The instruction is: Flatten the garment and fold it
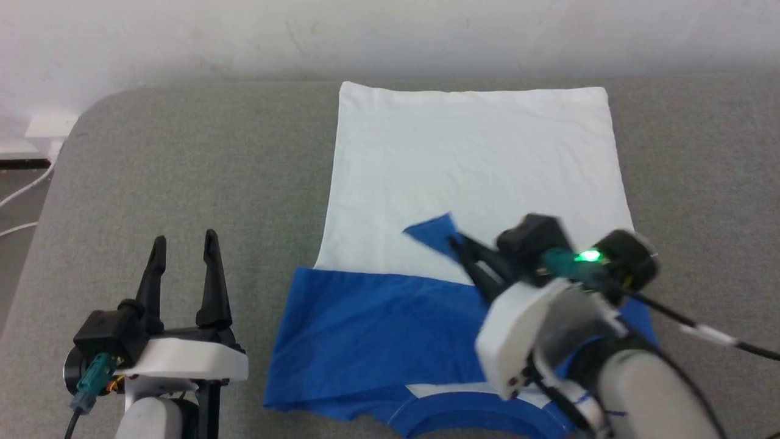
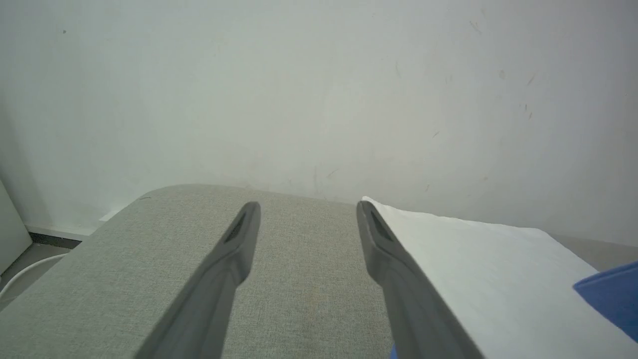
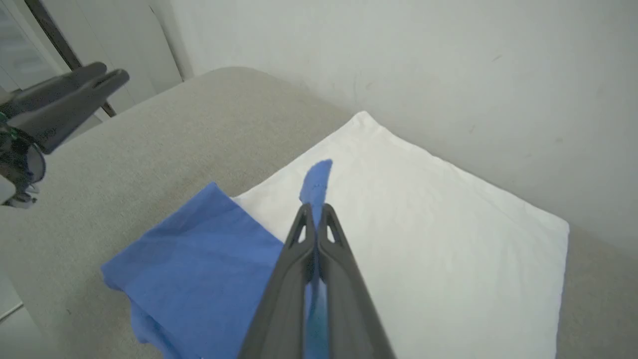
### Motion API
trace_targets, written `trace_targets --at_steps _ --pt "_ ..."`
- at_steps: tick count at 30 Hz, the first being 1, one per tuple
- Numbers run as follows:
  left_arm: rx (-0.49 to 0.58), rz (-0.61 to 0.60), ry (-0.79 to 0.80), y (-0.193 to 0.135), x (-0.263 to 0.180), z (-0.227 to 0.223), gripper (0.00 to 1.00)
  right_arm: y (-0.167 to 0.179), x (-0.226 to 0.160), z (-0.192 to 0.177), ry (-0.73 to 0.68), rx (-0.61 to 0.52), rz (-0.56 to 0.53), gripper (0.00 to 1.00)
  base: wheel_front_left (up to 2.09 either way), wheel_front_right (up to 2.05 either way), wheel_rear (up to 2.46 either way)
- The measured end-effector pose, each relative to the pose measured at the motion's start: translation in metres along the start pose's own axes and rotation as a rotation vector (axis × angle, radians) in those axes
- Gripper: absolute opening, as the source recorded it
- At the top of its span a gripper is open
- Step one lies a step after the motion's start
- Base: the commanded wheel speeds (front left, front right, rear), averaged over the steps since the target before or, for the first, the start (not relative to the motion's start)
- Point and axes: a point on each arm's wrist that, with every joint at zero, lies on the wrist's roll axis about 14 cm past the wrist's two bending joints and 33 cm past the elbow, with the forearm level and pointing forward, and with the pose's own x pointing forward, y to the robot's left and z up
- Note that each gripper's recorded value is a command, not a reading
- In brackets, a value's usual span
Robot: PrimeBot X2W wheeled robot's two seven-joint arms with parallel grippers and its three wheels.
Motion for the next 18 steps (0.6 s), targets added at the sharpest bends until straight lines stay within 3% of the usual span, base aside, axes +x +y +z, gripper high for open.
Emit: trace_targets --at_steps 8,15,16,17,18 --pt "0.000 0.014 0.027 0.004 0.003 -0.010 1.00 0.047 0.040 -0.079 0.231 0.020 0.166 0.00 0.00 0.00 0.00" --pt "-0.003 0.024 0.059 0.007 0.005 -0.023 1.00 0.069 0.049 -0.137 0.428 0.012 0.257 0.00 0.00 0.00 0.00" --pt "-0.002 0.027 0.064 0.008 0.005 -0.024 1.00 0.072 0.049 -0.140 0.440 0.016 0.269 0.08 0.00 0.00 0.00" --pt "-0.002 0.027 0.068 0.009 0.005 -0.026 1.00 0.075 0.049 -0.141 0.446 0.022 0.281 0.39 0.00 0.00 0.00" --pt "-0.003 0.024 0.072 0.009 0.004 -0.027 1.00 0.079 0.049 -0.141 0.447 0.027 0.294 0.57 0.00 0.00 0.00"
